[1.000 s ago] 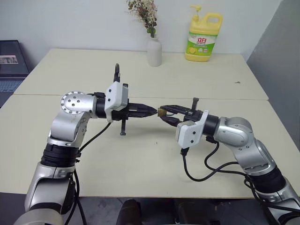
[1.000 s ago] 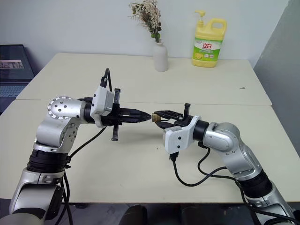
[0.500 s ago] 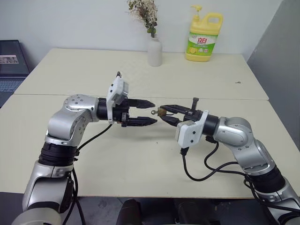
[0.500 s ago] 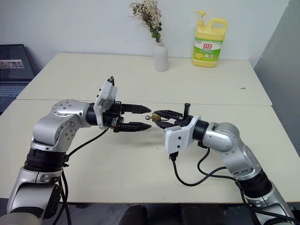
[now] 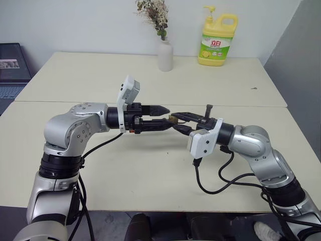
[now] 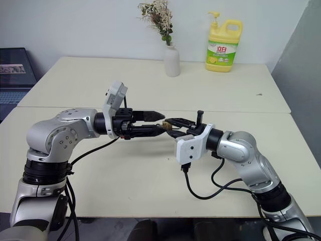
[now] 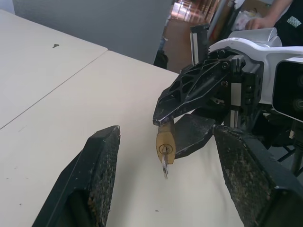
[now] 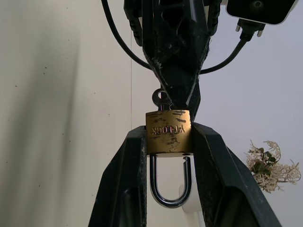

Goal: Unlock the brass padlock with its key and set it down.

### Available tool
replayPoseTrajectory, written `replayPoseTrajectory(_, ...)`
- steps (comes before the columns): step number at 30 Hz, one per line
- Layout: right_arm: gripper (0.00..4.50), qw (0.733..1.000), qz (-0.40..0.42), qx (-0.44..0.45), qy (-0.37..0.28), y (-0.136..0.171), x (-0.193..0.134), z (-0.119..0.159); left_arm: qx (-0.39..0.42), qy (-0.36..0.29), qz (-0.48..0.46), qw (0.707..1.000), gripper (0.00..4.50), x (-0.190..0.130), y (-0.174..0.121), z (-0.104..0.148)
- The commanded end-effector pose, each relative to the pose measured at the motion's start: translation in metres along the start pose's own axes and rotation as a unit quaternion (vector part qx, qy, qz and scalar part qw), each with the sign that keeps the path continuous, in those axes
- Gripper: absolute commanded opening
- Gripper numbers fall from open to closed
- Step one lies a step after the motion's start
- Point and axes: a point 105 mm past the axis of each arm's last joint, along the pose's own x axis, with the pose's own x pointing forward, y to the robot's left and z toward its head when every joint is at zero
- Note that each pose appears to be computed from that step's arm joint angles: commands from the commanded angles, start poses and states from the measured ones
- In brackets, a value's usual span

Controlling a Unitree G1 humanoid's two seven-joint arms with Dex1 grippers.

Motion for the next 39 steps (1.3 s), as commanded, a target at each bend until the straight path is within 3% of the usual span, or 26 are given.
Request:
replayPoseTrajectory(1, 0.93, 0.999, -0.022, -0.016, -0.019, -0.011, -0.002, 0.011, 0.028, -0.007, -0.006, 1.000, 3.28, 0.002, -0.005, 0.007)
replayPoseTrajectory(7, 0.93, 0.999, -0.023, -0.017, -0.021, -0.012, -0.002, 0.012, 0.018, -0.009, -0.012, 1.000, 3.28, 0.006, -0.005, 0.006)
replayPoseTrajectory(11, 0.93, 0.999, -0.024, -0.018, -0.022, -0.013, -0.002, 0.013, 0.015, -0.009, -0.011, 1.000, 2.37, 0.008, -0.003, 0.006)
replayPoseTrajectory(18, 0.93, 0.999, -0.026, -0.020, -0.025, -0.015, -0.001, 0.015, 0.014, -0.002, -0.014, 1.000, 0.18, 0.010, -0.001, 0.004)
replayPoseTrajectory(31, 0.93, 0.999, -0.023, -0.026, -0.025, -0.014, -0.001, 0.016, 0.012, -0.005, -0.012, 1.000, 0.16, 0.010, 0.001, 0.003)
replayPoseTrajectory(37, 3.02, 0.999, -0.022, -0.026, -0.007, -0.013, -0.005, 0.009, 0.015, -0.005, -0.017, 1.000, 0.16, 0.008, 0.002, 0.004)
replayPoseTrajectory(39, 3.36, 0.999, -0.020, -0.028, 0.002, -0.012, -0.008, 0.006, 0.019, -0.004, -0.019, 1.000, 0.16, 0.006, 0.003, 0.005)
